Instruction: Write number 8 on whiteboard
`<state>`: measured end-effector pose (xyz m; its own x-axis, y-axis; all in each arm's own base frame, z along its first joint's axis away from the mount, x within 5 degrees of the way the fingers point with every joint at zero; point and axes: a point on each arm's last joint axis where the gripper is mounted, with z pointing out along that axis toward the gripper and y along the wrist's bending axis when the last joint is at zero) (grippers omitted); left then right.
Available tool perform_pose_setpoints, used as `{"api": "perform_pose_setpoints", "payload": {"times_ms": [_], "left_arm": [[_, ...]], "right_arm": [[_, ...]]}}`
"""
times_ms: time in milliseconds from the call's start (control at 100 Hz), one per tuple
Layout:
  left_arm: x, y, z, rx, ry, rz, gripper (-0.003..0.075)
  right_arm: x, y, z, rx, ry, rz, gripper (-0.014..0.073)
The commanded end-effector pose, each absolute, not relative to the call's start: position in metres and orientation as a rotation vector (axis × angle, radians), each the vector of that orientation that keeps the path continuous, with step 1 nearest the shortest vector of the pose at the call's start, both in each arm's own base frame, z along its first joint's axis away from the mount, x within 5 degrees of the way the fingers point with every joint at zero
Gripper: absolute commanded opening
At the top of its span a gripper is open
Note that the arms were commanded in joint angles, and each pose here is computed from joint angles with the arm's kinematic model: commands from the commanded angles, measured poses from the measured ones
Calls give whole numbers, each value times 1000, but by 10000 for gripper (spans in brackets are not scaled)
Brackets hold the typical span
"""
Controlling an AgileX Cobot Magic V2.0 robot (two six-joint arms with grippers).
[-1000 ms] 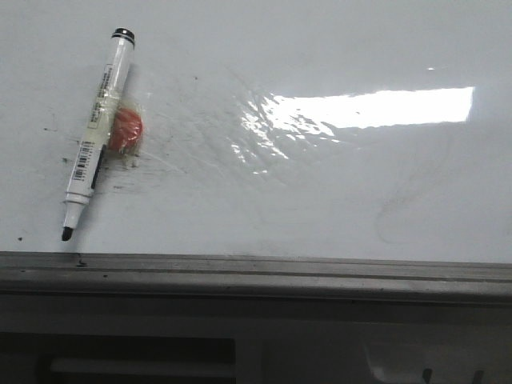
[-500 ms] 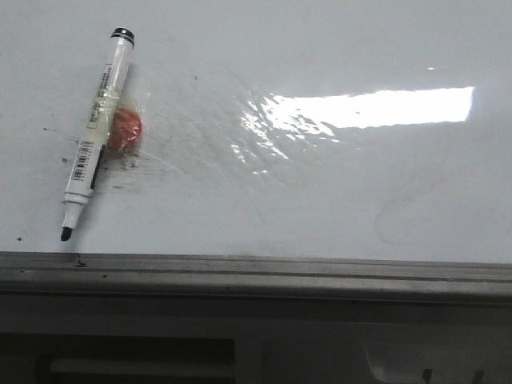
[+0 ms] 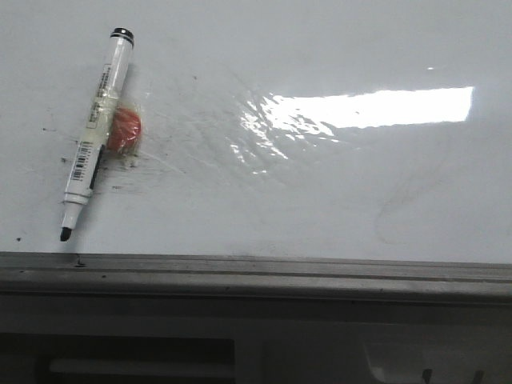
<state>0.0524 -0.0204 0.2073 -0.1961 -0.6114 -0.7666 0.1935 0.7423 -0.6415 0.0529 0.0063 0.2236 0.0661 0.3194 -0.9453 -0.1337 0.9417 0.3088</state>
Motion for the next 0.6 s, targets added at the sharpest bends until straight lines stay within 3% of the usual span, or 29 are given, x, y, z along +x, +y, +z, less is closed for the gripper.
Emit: {"api": "perform_pose_setpoints", "payload": {"times_ms": [0,590], "left_arm": [[47,-16,228,-314,1496,-723,-20],[47,-16,228,-272,1501,-673,-20]], "right_arm": [[47,3,241,164,1350,324,-63],[48,4,239,156,1380,331,-63]]}}
